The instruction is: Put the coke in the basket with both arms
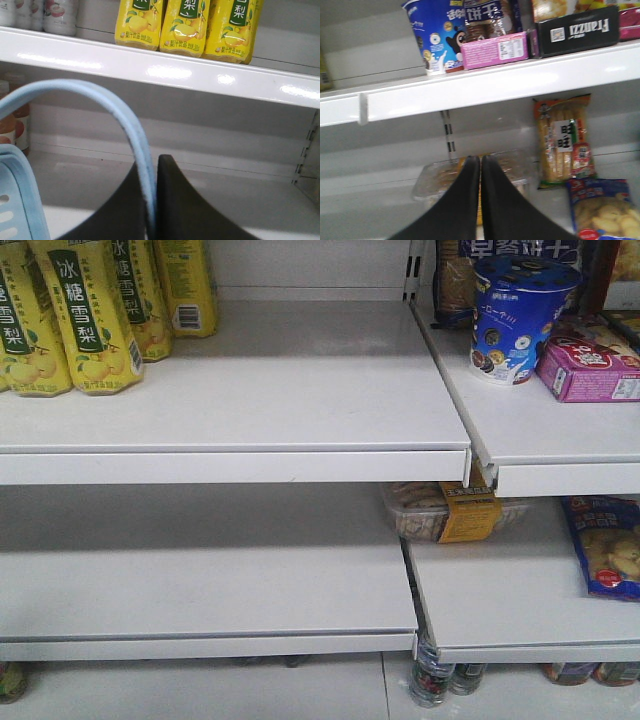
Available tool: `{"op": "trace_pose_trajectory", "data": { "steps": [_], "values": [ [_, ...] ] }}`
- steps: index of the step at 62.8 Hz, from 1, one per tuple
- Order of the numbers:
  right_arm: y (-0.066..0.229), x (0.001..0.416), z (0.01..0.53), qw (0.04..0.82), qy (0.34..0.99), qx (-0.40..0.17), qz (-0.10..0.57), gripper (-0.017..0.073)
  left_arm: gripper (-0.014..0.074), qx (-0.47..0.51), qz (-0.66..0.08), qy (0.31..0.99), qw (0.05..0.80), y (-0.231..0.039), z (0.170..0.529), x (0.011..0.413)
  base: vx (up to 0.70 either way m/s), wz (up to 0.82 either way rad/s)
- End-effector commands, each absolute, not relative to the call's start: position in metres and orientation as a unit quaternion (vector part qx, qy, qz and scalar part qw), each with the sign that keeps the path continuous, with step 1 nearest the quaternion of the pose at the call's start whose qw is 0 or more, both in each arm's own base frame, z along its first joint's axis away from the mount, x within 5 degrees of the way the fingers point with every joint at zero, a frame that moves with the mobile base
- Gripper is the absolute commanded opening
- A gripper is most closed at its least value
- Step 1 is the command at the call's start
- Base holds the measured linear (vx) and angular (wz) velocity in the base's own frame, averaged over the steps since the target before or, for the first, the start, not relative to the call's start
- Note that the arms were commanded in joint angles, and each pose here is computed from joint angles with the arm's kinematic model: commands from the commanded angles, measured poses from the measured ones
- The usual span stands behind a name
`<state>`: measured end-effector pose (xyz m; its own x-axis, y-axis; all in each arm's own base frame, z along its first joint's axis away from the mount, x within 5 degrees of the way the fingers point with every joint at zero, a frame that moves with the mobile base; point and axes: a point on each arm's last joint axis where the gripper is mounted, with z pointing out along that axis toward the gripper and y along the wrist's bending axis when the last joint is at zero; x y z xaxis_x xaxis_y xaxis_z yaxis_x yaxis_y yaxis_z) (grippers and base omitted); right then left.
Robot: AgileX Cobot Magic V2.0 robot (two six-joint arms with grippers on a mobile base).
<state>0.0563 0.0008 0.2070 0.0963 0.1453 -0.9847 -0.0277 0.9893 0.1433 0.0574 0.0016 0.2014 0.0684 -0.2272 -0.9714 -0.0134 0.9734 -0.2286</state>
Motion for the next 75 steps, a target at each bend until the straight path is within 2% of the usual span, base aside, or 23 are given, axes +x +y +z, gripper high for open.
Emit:
{"op": "trace_pose_trajectory", "data": {
  "steps": [1, 14, 25, 35, 75],
  "values": [
    [-0.0025, 0.0544, 0.2130, 0.772, 0.634, 0.038, 0.011, -0.0005, -0.0006, -0.045, -0.059, 0.606, 0.792, -0.0011, 0.2266, 0.0515, 0.00, 0.00],
    [-0.0037, 0.0544, 0.2128, 0.772, 0.635, 0.041, -0.002, -0.0005, -0.0006, -0.045, -0.059, 0.606, 0.792, -0.0011, 0.2266, 0.0515, 0.00, 0.00],
    [-0.0027, 0.0545, 0.2128, 0.771, 0.636, 0.007, -0.034, -0.0005, -0.0006, -0.045, -0.059, 0.606, 0.792, -0.0011, 0.2266, 0.0515, 0.00, 0.00],
    [-0.0030, 0.0545, 0.2125, 0.770, 0.637, 0.032, -0.007, -0.0005, -0.0006, -0.045, -0.059, 0.606, 0.792, -0.0011, 0.2266, 0.0515, 0.00, 0.00],
    [-0.0029, 0.0544, 0.2128, 0.771, 0.636, 0.031, -0.008, -0.0005, -0.0006, -0.045, -0.059, 0.606, 0.792, -0.0011, 0.2266, 0.0515, 0.00, 0.00]
  ]
}}
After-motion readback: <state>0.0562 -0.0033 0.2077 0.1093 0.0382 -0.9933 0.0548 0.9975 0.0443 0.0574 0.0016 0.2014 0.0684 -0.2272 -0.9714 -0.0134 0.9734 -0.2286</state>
